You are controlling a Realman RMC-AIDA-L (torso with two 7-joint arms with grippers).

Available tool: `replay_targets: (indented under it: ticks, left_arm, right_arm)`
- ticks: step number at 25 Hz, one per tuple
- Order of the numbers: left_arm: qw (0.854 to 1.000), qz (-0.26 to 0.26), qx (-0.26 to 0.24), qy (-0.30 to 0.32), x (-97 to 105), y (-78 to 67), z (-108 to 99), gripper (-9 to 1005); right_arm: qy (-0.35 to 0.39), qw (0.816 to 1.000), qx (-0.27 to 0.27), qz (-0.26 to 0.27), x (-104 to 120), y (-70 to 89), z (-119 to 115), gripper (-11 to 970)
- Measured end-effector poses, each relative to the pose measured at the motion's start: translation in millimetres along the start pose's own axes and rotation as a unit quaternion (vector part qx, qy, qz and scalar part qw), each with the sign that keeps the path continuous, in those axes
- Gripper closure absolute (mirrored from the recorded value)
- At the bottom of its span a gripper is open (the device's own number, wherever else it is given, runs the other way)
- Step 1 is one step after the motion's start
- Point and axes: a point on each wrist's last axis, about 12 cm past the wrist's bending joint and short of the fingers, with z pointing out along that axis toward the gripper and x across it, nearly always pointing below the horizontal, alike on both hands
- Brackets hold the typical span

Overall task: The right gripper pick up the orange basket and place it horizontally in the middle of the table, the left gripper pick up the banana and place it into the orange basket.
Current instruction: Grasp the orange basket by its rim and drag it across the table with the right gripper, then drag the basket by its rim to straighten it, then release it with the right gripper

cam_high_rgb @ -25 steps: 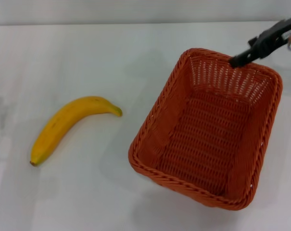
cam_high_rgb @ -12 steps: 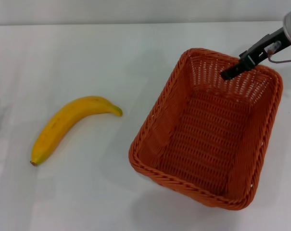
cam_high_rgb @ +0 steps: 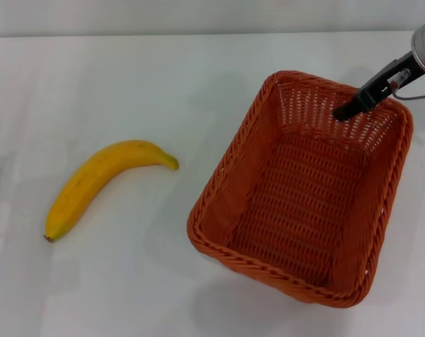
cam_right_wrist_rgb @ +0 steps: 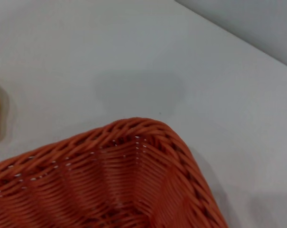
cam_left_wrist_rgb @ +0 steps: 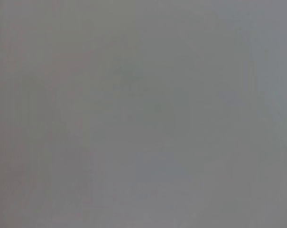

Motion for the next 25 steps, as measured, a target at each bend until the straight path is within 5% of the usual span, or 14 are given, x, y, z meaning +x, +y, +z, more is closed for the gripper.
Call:
replay_targets:
  ticks: [5, 25]
  left_arm:
    - [1.0, 0.0, 0.001, -0.001, 0, -0.5, 1, 105]
    - [1.0, -0.002, 0.001, -0.001, 0, -1.6, 2, 105]
  right_arm:
    - [0.007, 1.0, 0.003, -0.001, 0, 0.2, 1, 555]
    - [0.017, 0.997, -0.035, 0.07, 5, -14.2, -24, 720]
